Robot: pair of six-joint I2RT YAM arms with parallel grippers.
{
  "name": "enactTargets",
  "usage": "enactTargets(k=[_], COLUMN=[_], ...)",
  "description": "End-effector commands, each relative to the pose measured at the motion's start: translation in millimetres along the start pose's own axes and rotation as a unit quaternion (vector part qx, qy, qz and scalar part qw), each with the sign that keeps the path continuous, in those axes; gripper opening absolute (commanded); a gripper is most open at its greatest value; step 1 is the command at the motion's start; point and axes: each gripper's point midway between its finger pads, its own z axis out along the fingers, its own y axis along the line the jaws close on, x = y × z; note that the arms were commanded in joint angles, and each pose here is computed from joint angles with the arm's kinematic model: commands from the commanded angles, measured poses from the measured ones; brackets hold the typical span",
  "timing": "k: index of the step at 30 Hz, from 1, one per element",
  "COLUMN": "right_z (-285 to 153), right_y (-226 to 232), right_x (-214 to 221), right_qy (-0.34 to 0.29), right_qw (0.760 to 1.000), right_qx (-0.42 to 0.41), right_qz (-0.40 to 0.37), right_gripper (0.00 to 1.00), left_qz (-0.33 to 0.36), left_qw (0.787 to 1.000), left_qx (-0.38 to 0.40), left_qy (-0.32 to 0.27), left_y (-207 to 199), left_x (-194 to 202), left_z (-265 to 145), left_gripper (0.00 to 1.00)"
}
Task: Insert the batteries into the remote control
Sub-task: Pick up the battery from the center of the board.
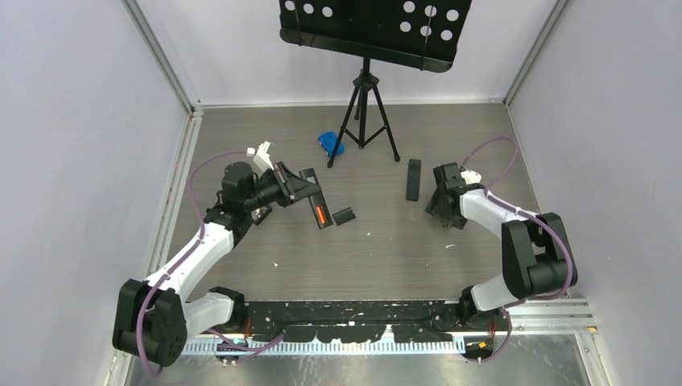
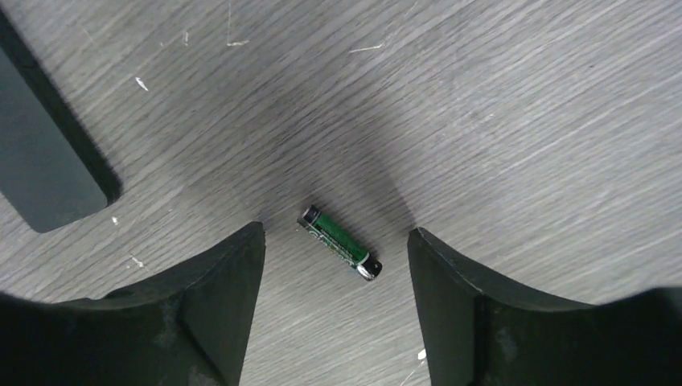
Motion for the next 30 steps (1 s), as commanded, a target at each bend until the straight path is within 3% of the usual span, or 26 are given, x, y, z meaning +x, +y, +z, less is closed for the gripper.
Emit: enactTargets(k=[1,8,15,22,25,30], right_z=[5,4,-6,-59,-109,-204], right_y=[13,3,14,58,93,145], right_x=[-4,-1,-7,-11,-10,6], right_qy=[0.017,0.026,0.021,0.019,-0.005,-0.038], right_qw=[0.999,0.999,0.998,0.986,0.966,0.911], right_qx=[-0.028,0.003,-0.031,-0.163,-0.257,-0.406], right_qz=[0.018,0.032,0.046,0.037,0.003,-0.067], right_gripper=[0.61,0.28,0.07,0.05,0.05,0.04], left_qz=[0.013,0.013,0.01,-0.005,-0.018,-0.065], left_qw=[1.0,1.0,1.0,0.999,0.996,0.991], left_qx=[0.016,0.016,0.022,0.046,0.063,0.066], left_qy=[0.004,0.0,0.001,0.029,0.057,0.092], left_y=[-5,-6,-11,-17,-19,-17], left_x=[-2,-3,-4,1,9,21], left_z=[1,0,0,4,9,20], left_gripper=[0.0,0.0,0.0,0.0,0.0,0.0])
